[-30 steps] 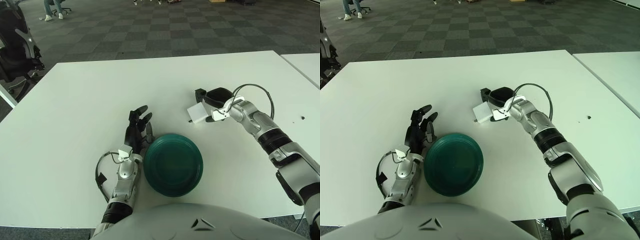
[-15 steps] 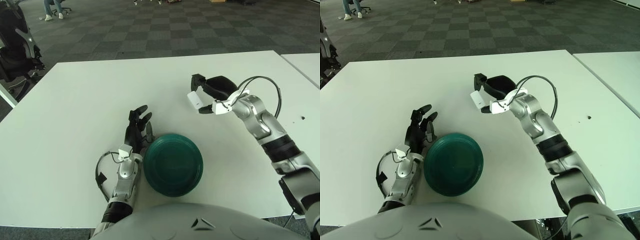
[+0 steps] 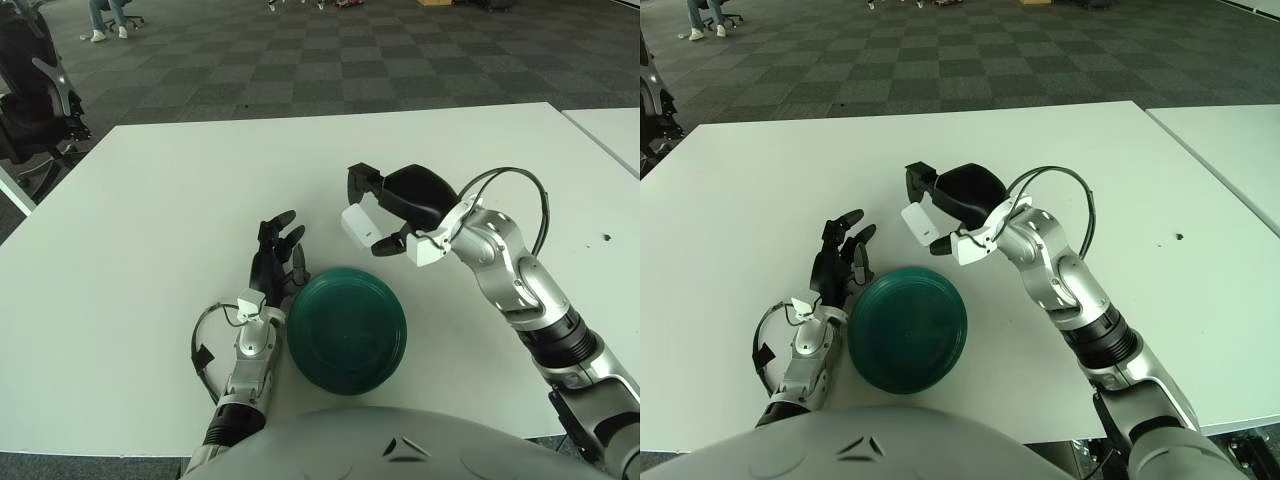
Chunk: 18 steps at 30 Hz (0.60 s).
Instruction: Put the charger into the plate.
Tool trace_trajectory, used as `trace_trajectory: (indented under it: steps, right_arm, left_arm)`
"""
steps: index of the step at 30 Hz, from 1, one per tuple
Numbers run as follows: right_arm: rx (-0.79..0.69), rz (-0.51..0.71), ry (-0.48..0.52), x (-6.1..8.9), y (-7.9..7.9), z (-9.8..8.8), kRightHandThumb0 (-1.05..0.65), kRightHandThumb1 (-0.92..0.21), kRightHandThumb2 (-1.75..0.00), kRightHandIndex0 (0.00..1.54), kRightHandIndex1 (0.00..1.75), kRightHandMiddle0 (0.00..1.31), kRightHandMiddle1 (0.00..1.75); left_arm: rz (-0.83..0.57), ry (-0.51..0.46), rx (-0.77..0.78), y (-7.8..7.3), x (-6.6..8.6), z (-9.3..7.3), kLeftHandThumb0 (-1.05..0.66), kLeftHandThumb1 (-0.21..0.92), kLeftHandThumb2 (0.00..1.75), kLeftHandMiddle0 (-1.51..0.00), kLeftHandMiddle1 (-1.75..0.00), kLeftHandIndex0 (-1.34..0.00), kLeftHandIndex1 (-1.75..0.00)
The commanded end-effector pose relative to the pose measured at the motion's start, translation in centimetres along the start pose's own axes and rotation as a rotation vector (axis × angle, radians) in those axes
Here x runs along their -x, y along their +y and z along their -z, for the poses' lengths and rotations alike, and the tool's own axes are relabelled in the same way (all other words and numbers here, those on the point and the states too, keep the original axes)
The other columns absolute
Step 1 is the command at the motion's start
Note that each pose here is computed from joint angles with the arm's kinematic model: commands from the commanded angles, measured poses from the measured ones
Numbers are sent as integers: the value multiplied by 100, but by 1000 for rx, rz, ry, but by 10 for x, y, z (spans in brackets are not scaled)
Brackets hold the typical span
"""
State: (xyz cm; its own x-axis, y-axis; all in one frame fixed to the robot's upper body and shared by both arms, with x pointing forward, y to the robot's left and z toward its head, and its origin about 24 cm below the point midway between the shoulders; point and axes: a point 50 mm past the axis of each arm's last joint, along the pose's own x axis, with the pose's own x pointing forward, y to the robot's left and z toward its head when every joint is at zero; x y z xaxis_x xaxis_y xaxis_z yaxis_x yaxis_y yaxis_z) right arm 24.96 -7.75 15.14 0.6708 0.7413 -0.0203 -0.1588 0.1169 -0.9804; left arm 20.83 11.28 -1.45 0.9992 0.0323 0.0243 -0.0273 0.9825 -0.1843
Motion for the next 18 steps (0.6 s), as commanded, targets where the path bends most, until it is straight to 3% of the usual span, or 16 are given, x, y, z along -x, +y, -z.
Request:
trace_trajectory:
  steps: [1, 9, 18]
  right_arm:
    - [31, -20, -23, 3, -3, -7, -46, -39, -123, 106, 175, 56, 175]
    - [66, -114, -84, 5, -8, -17, -47, -36, -126, 109, 175, 58, 175]
    - [15, -184, -159, 18, -1, -36, -47, -35, -128, 107, 175, 59, 175]
  left_arm:
    - [-55, 183, 90, -13, 31, 36, -87, 92, 95, -38, -63, -2, -105]
    - [-32, 136, 146, -16, 34, 31, -83, 92, 89, -36, -77, 0, -103]
    - [-45, 146, 215, -20, 33, 30, -78, 92, 84, -35, -84, -2, -108]
